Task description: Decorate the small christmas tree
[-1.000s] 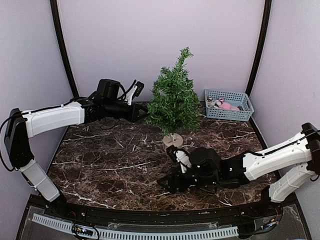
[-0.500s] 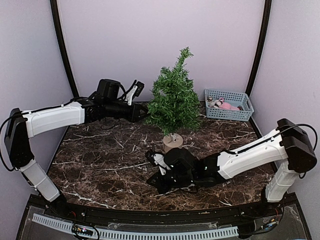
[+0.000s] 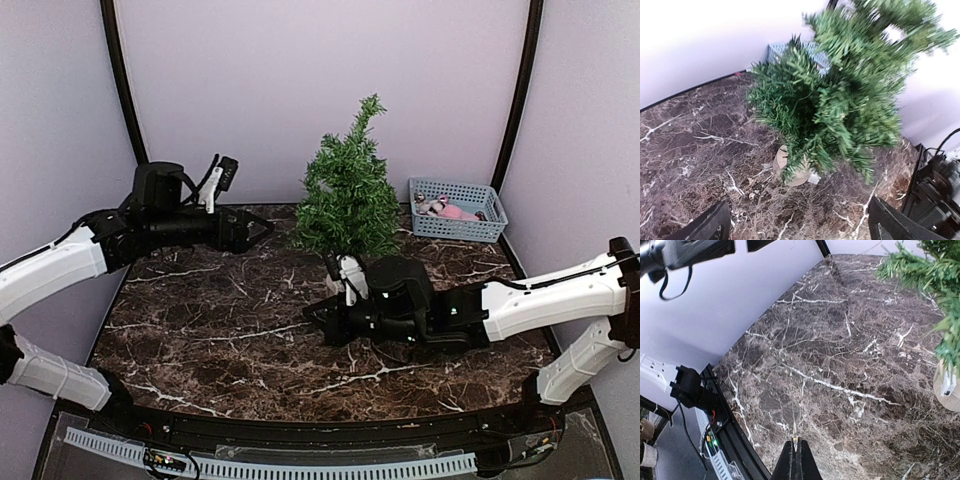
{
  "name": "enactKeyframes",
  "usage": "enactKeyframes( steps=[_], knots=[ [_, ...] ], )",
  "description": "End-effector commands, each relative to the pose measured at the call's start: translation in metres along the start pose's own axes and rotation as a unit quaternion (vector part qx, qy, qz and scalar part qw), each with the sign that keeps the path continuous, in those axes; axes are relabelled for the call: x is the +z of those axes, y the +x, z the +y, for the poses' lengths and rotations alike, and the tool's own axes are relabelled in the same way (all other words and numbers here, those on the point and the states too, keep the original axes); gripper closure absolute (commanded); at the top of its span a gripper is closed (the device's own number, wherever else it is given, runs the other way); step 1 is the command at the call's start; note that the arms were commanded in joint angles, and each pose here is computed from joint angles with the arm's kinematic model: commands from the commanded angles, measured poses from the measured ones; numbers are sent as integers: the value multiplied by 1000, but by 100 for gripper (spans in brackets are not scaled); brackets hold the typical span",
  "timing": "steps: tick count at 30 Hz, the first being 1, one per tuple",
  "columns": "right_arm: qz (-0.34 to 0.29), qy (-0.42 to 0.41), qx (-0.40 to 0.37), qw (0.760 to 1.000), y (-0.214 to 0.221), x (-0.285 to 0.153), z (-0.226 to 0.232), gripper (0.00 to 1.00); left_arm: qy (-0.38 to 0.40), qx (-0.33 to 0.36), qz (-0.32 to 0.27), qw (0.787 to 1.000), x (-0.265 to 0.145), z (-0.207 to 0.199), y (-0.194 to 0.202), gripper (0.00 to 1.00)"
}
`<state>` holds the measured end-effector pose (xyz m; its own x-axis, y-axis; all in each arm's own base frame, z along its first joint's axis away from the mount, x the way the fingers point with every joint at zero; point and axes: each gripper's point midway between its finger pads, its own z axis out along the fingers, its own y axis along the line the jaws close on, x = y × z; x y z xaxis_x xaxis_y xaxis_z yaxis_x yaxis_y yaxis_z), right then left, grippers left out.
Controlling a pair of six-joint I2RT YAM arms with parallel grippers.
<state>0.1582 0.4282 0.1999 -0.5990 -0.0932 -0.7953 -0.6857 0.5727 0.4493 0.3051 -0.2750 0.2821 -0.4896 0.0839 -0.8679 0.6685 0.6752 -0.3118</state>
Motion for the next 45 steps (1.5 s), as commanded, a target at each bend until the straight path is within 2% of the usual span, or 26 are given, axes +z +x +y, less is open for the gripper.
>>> enactKeyframes(
  steps=[1, 6, 9, 13, 17, 19, 25, 28, 33, 37, 39, 41, 42, 44, 45],
  knots=[
    [-58, -2, 18, 998, -27, -6, 2, 100, -37, -52, -33, 997, -40, 5, -3, 1],
    [-83, 14, 30, 996, -37, 0, -2, 100, -15, -137, -50, 989, -50, 0, 8, 1],
    [-95, 16, 33, 995, -45, 0, 0, 100, 1, -150, -38, 988, -44, -4, 22, 1],
    [-99, 12, 7, 995, -60, -9, 10, 100, 10, -135, -32, 990, -43, -8, 26, 1],
    [-80, 32, -31, 996, -74, -19, 14, 100, 54, -64, -58, 995, -58, -29, 6, 1],
    [-72, 37, -45, 996, -80, -27, 16, 100, 73, 0, -63, 995, -66, -41, -4, 1],
    [-39, 22, -64, 997, -99, -41, 22, 100, 134, 114, -35, 984, -75, -75, -22, 1],
    [-30, 8, -68, 997, -108, -45, 27, 100, 159, 151, -6, 976, -74, -91, -23, 1],
    [-31, -9, -74, 997, -121, -50, 35, 100, 177, 194, 63, 963, -49, -108, -5, 1],
    [-35, -19, -74, 996, -126, -51, 39, 100, 171, 208, 67, 961, -41, -109, -5, 1],
    [-35, -25, -77, 996, -128, -52, 43, 100, 168, 210, 67, 961, -37, -108, -5, 8],
    [-36, -27, -78, 996, -129, -52, 43, 100, 170, 209, 72, 960, -35, -109, -4, 24],
    [-37, -28, -79, 996, -130, -53, 44, 100, 172, 209, 75, 960, -33, -110, -3, 39],
    [-38, -27, -79, 996, -131, -53, 43, 100, 181, 208, 78, 958, -33, -113, -1, 55],
    [-39, -27, -79, 996, -131, -53, 43, 100, 183, 208, 79, 958, -33, -114, -1, 60]
  ],
)
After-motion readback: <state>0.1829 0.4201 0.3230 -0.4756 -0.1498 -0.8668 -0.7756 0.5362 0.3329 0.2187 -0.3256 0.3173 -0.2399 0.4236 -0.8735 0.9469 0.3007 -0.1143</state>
